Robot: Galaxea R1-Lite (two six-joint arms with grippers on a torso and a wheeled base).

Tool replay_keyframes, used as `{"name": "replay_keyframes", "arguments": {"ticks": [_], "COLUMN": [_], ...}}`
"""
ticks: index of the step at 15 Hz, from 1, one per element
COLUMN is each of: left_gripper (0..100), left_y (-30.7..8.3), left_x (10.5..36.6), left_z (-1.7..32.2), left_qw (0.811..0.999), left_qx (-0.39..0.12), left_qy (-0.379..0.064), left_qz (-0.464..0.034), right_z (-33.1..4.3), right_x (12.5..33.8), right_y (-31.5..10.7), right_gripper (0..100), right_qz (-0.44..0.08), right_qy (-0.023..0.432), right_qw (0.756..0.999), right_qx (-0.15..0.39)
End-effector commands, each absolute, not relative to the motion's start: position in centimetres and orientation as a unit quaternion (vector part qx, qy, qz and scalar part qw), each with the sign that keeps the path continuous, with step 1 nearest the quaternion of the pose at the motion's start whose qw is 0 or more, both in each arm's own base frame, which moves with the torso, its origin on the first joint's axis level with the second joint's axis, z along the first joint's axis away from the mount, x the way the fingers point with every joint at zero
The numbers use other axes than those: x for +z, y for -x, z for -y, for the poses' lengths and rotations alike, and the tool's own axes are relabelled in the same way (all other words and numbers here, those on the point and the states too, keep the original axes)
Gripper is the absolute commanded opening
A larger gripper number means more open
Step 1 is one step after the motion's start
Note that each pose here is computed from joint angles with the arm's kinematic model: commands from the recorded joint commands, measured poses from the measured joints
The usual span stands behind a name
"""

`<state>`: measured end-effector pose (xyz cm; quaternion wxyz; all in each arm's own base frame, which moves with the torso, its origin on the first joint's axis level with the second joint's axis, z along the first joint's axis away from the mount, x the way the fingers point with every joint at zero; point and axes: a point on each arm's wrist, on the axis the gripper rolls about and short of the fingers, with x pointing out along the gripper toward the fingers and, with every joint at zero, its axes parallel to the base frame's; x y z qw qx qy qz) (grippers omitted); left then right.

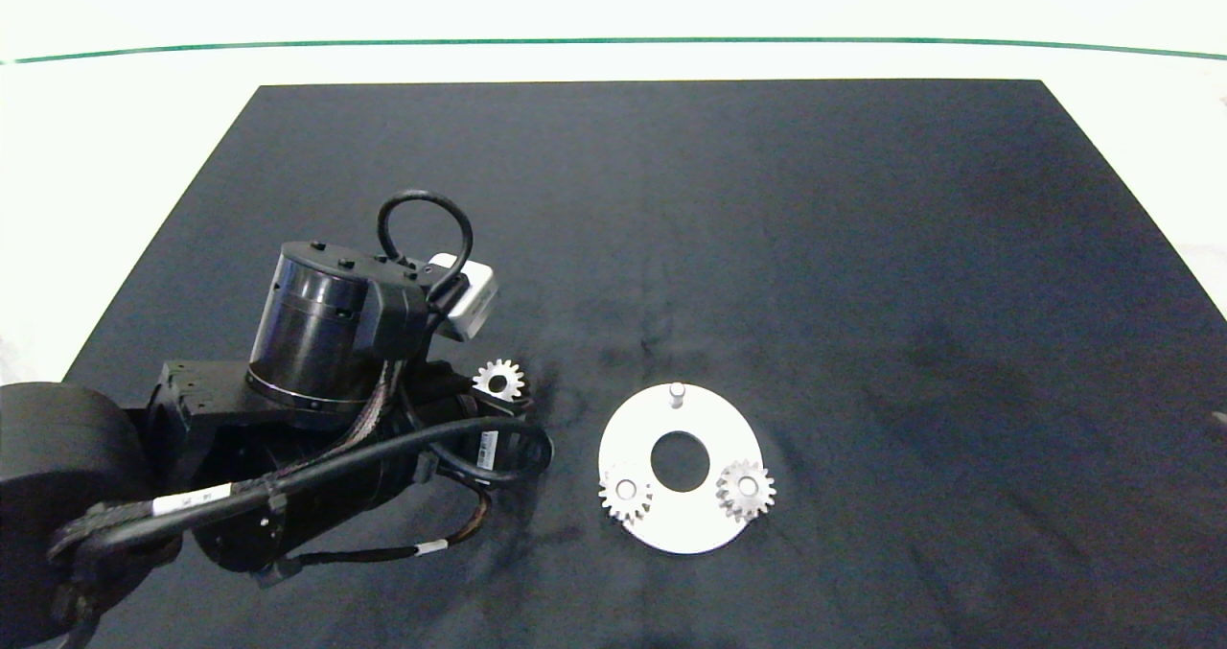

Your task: Install three planetary gears onto the carrier pins

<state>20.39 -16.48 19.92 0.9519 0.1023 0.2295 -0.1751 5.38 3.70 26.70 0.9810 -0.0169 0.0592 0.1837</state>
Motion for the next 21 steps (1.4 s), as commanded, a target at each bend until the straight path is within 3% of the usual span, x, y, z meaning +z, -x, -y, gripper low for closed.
{"name": "replay_keyframes", "arguments": {"ticks": [1,9,21], "left_gripper": [16,16,16], "left_y": [-18.3,-17.8,-20.5], "left_x": [21.2,21.0,19.6], "left_z": [17.4,22.1,28.6], "left_qw": [0.949,0.924,0.913], "left_qx": [-0.212,-0.277,-0.295], "left_qy": [-0.104,-0.184,-0.211], "left_qz": [-0.208,-0.189,-0.185], "right_z": [-3.7,-2.8,-1.8], "right_x": [26.7,26.9,26.4], "right_y": [-5.4,-4.4,-3.3], "right_gripper": [100,100,100], "right_qz": [-0.060,-0.045,-0.043], "right_qy": [0.017,0.010,0.007], "right_qw": [0.981,0.982,0.983], "right_qx": [0.182,0.181,0.176]}}
